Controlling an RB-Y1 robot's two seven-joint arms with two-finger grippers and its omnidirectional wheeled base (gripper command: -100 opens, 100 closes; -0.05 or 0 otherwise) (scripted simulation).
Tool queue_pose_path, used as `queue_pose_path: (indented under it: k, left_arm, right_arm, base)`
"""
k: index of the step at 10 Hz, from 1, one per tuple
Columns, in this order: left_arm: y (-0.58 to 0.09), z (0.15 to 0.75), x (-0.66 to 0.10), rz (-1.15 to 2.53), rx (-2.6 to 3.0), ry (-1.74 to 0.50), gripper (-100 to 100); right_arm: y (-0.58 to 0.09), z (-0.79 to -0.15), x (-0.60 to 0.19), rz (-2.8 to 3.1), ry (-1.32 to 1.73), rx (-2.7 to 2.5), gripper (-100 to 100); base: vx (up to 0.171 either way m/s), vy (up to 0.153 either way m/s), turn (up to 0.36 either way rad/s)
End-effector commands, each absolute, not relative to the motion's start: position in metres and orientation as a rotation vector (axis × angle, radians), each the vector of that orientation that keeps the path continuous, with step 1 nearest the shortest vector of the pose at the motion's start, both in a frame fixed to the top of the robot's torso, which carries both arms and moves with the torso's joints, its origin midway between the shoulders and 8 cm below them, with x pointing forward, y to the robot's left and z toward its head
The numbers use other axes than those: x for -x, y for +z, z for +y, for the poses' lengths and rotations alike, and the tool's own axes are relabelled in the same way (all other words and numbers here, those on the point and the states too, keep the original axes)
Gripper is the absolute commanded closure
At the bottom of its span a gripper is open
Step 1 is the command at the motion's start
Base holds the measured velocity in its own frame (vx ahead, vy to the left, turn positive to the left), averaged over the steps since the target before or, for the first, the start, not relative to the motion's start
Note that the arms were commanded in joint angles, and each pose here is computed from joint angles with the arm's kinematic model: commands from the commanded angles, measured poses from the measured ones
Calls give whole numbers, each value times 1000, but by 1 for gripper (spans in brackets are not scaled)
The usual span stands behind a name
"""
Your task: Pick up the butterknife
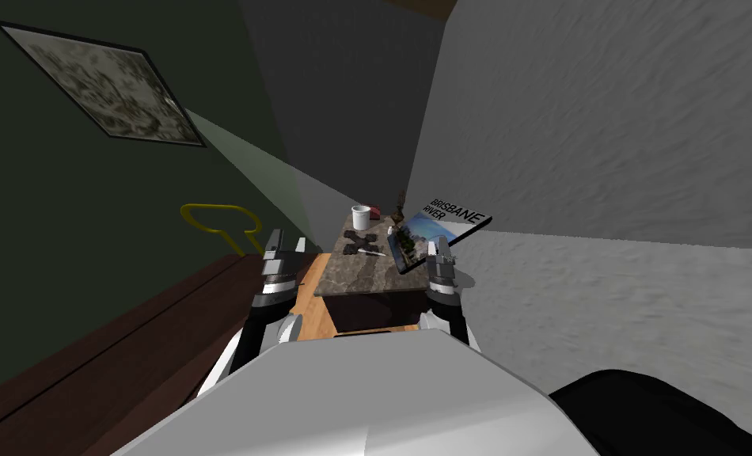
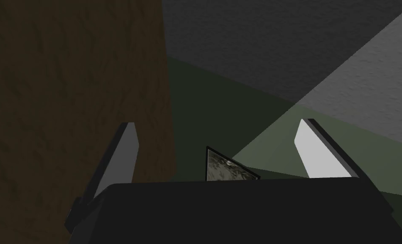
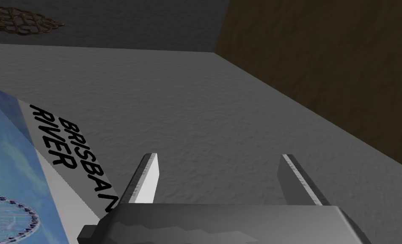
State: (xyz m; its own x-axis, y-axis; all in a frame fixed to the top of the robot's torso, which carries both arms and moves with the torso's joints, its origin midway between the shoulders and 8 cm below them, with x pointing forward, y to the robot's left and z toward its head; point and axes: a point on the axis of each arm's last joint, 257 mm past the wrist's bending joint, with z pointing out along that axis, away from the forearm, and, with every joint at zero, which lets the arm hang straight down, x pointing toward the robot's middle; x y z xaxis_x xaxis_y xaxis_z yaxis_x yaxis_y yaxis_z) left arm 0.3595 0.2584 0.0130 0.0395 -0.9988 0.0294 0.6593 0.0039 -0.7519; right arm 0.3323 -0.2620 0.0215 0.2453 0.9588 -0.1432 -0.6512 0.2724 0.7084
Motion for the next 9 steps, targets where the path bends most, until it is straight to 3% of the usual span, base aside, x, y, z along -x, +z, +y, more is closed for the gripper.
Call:
queue_pose_path:
  k: [1,9]
  left_arm:
    - [13,258,-360,628,697,-1442,0]
    - [13,258,-360,627,697,-1443,0]
  right_arm:
    - [13,-258,-335,694,1173,-556,-100]
    - [-85,-259,-350,1095,973,-454,-100]
  base:
    - [-41,37,-16]
    - [-114,119,-27]
